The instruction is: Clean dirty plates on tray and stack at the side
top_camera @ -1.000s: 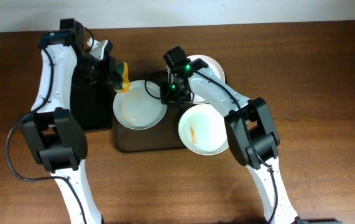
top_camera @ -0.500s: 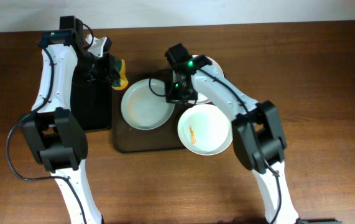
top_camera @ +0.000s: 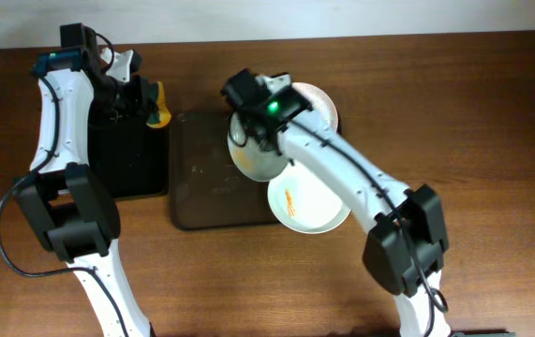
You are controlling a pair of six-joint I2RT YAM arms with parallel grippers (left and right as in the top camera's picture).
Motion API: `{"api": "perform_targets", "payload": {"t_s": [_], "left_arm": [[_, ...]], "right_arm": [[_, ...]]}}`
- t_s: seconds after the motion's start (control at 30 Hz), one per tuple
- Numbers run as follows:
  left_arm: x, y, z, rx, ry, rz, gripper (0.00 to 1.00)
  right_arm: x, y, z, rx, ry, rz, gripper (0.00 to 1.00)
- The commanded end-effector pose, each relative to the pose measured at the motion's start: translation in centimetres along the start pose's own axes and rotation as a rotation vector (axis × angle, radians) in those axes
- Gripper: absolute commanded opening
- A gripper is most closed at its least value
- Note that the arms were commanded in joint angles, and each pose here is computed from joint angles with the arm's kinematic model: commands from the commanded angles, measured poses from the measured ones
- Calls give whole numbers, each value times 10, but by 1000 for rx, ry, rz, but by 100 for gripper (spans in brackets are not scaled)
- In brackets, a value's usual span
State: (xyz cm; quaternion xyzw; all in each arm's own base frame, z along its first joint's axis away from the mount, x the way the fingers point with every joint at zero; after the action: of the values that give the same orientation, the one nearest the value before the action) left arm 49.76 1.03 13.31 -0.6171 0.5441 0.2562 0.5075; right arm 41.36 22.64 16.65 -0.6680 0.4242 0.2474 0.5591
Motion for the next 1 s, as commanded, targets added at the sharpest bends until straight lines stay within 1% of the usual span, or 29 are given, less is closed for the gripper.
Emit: {"api": "perform_targets", "payload": {"t_s": [0.0, 0.17, 0.3, 0.57, 0.7, 0.83, 0.9, 0.97], "left_arm": [[0, -3, 2, -6, 0, -10, 1], [0, -3, 2, -6, 1, -8, 1], [0, -1, 1, -11, 4, 3, 1], [0, 1, 0, -14, 7, 9, 1], [1, 1, -1, -14, 10, 8, 1], [4, 0, -8, 1, 15, 14, 1], [7, -1, -14, 14, 20, 18, 1], [10, -3, -21, 31, 24, 18, 1]], "right_arm": [[-43, -21, -11, 6, 154, -239, 4], [-78, -19, 4, -54, 230, -401, 4], [-93, -15, 9, -54, 254, -465, 4], [-100, -14, 4, -15, 245, -469, 4], [-93, -8, 10, 3, 194, -416, 4], [-71, -6, 5, 38, 121, -281, 4], [-58, -7, -1, 86, 51, -184, 4], [-43, -12, -15, 174, -64, -37, 4]]}}
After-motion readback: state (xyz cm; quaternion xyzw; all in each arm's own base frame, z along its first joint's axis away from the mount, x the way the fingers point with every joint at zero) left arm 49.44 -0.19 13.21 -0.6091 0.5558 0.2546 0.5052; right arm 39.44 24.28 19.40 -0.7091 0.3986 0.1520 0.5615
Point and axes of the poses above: each gripper's point midway between its finger pads, its own x axis out along the fingers, its own z axis along the line the jaws close on, y = z × x, the point moved 2 cm from there along -x, back along the fingers, and after that the axes turned 13 degrees about x, right-handed, at the moved point
